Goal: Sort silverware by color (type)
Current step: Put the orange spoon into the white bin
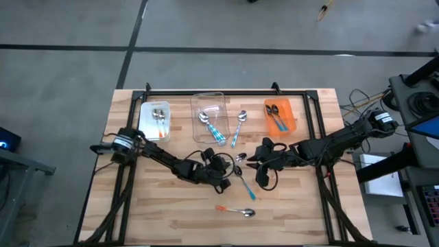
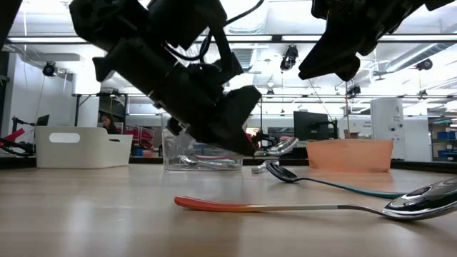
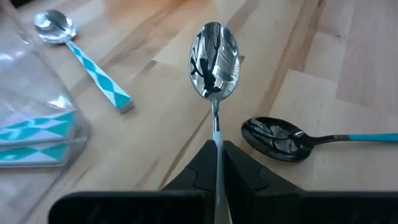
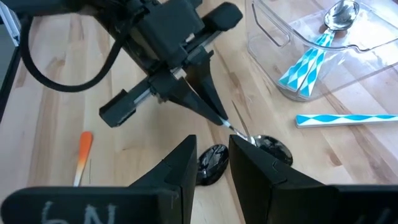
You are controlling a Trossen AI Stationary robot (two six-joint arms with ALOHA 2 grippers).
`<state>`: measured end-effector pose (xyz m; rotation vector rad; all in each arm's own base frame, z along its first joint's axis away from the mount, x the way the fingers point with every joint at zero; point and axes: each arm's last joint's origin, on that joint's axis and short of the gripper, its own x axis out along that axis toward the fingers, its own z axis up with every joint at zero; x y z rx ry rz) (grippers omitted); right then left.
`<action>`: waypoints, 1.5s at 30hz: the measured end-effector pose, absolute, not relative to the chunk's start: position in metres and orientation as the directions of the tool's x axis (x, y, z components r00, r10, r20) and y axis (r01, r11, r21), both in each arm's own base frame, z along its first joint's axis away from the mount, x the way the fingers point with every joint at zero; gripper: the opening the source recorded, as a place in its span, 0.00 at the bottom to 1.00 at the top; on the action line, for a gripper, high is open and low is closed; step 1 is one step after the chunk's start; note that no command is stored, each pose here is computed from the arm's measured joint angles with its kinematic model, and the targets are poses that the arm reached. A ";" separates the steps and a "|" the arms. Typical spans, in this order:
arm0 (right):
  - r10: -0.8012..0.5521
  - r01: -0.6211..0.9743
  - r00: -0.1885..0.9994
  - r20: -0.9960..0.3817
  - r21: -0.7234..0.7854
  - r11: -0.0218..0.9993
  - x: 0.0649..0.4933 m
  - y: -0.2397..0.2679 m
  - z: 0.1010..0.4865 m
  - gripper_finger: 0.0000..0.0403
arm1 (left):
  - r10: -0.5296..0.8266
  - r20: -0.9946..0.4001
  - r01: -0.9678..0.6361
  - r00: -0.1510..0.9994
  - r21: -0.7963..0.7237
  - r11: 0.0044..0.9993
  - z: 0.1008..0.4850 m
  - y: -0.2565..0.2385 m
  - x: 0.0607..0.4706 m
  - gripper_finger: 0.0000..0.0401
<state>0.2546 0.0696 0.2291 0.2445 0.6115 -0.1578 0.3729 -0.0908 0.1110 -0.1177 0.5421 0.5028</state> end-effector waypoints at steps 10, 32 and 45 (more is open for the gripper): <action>-0.074 0.218 0.809 -0.583 0.180 0.959 0.255 0.070 0.229 0.21 | 0.428 -0.479 -0.466 0.766 0.044 0.884 0.155 -0.088 0.363 0.00; -0.071 0.206 0.821 -0.566 0.179 0.962 0.256 0.070 0.235 0.21 | 0.507 -0.506 -0.582 0.698 0.012 0.813 0.246 -0.067 0.298 0.01; -0.081 0.208 0.822 -0.563 0.165 0.964 0.257 0.070 0.235 0.21 | 0.469 -0.526 -0.487 0.709 0.114 0.866 0.262 -0.077 0.272 0.00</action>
